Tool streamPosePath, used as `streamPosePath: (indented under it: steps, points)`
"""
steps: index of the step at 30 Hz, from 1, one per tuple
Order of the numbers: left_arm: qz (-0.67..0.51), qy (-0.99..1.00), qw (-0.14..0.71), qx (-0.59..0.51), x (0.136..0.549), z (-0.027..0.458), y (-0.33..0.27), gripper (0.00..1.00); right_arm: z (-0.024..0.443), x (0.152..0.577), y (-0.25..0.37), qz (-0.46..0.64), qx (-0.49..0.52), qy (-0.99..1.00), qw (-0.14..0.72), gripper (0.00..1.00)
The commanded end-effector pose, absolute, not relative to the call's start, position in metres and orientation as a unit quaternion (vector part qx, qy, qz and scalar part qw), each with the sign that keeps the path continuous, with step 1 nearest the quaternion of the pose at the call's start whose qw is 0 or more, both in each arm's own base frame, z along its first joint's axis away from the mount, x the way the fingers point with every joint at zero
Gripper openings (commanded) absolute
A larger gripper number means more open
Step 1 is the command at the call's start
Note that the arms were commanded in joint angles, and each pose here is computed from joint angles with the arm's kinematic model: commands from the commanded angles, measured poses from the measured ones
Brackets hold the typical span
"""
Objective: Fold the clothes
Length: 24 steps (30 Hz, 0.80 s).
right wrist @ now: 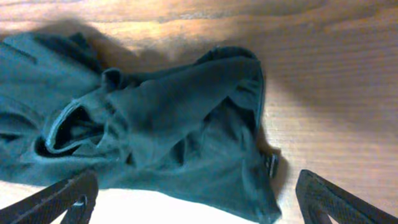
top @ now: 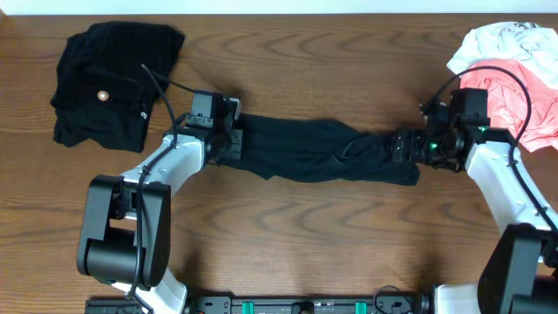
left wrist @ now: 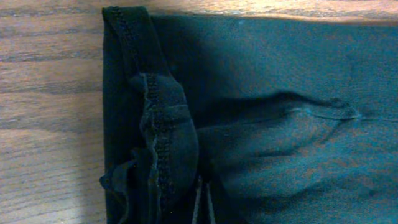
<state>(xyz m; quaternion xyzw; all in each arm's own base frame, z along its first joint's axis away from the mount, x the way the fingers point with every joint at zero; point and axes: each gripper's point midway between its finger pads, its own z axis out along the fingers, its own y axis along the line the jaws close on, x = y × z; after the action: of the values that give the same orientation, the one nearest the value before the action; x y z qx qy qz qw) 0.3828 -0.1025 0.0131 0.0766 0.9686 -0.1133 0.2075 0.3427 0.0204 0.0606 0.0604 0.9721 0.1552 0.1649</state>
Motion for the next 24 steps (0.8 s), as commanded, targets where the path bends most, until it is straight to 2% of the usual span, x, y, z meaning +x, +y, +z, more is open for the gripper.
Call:
streamPosePath:
  steps: [1, 9, 10, 11, 14, 16, 20, 24]
  points:
    - [-0.109, 0.971, 0.199, 0.069, 0.380, 0.006, -0.100, 0.06, 0.048, 0.340, 0.029, 0.194, 0.055, 0.967, 0.152, 0.99]
    - [-0.114, 0.968, 0.215, 0.061, 0.387, 0.016, -0.101, 0.06, 0.045, 0.346, 0.031, 0.202, 0.054, 0.965, 0.159, 0.99]
    - [-0.117, 0.966, 0.223, 0.060, 0.389, 0.023, -0.102, 0.11, 0.045, 0.346, 0.031, 0.202, 0.054, 0.965, 0.159, 0.99]
    - [-0.119, 0.964, 0.233, 0.056, 0.392, 0.031, -0.103, 0.25, 0.045, 0.346, 0.031, 0.202, 0.054, 0.965, 0.159, 0.99]
    - [-0.127, 0.953, 0.272, 0.049, 0.400, 0.061, -0.104, 0.78, 0.045, 0.346, 0.031, 0.202, 0.054, 0.965, 0.159, 0.99]
    - [-0.129, 0.946, 0.293, 0.050, 0.401, 0.081, -0.104, 1.00, 0.045, 0.346, 0.031, 0.202, 0.054, 0.965, 0.159, 0.99]
    - [-0.132, 0.940, 0.313, 0.020, 0.398, 0.108, -0.088, 0.98, 0.045, 0.346, 0.031, 0.202, 0.053, 0.965, 0.159, 0.99]
    - [-0.178, 0.935, 0.307, -0.002, 0.397, 0.111, -0.073, 0.98, 0.045, 0.345, 0.031, 0.202, 0.053, 0.965, 0.158, 0.99]
